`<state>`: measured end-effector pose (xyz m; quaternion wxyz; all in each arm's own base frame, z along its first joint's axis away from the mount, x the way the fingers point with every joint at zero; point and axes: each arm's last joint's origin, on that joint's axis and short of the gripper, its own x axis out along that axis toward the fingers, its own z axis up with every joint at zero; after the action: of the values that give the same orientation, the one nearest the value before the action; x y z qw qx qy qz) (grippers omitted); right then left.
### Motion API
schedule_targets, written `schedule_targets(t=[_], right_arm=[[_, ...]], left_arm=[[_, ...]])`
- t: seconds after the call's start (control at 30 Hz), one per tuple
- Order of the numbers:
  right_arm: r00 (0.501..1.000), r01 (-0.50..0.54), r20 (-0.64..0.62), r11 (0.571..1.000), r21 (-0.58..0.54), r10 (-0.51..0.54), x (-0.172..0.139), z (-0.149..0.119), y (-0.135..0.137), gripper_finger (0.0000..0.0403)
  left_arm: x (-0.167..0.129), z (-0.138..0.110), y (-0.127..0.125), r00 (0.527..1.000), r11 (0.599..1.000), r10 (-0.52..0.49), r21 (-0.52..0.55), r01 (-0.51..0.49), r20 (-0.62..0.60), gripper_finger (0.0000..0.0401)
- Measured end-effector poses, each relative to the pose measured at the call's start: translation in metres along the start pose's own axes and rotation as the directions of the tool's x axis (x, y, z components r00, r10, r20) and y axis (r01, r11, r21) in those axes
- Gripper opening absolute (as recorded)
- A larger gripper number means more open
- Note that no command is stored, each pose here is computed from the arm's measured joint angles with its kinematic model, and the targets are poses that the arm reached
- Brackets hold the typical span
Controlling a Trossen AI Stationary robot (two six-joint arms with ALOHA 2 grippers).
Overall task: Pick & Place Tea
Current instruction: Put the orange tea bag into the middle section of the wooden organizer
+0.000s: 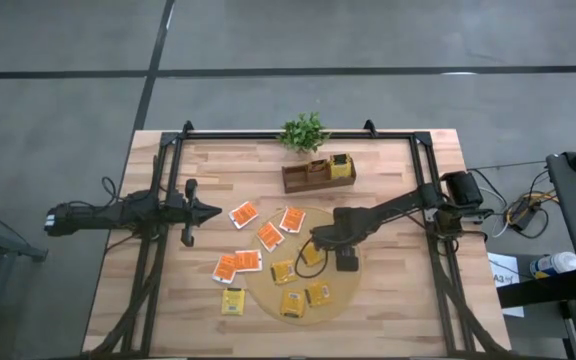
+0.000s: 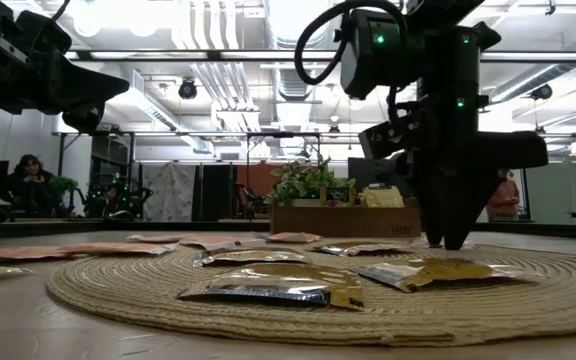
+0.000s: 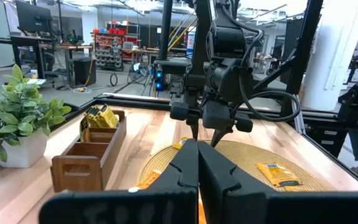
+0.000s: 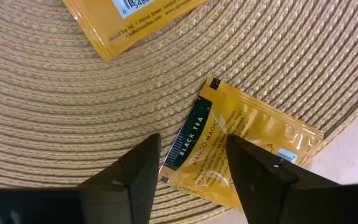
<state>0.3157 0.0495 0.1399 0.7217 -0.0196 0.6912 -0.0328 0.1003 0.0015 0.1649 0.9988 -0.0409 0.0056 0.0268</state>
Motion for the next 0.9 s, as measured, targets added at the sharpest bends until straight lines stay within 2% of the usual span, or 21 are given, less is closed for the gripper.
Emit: schedule_targets(t=[0.2, 0.5, 0.77, 0.9], right_arm=[[1.000, -0.007, 0.001, 1.000, 0.004, 0.007, 0.000, 0.000, -0.001, 0.0146], [1.000, -0.004, 0.000, 1.000, -0.003, 0.004, 0.000, 0.001, -0.001, 0.0018], [1.000, -0.003, 0.005, 1.000, 0.001, 0.003, -0.005, -0.001, -0.002, 0.0008], [0.999, -0.010, 0.047, 1.000, 0.008, 0.010, -0.028, 0.005, -0.003, 0.0008]], left_arm=[[0.000, 0.000, 0.000, 1.000, 1.000, 0.000, 0.000, 0.000, 0.000, 0.0000], [0.000, 0.000, 0.000, 1.000, 1.000, 0.000, 0.000, 0.000, 0.000, 0.0000], [0.000, 0.000, 0.000, 1.000, 1.000, -0.001, 0.000, 0.001, 0.000, 0.0000], [0.000, 0.000, 0.000, 1.000, 1.000, -0.001, 0.000, 0.001, -0.001, 0.0000]])
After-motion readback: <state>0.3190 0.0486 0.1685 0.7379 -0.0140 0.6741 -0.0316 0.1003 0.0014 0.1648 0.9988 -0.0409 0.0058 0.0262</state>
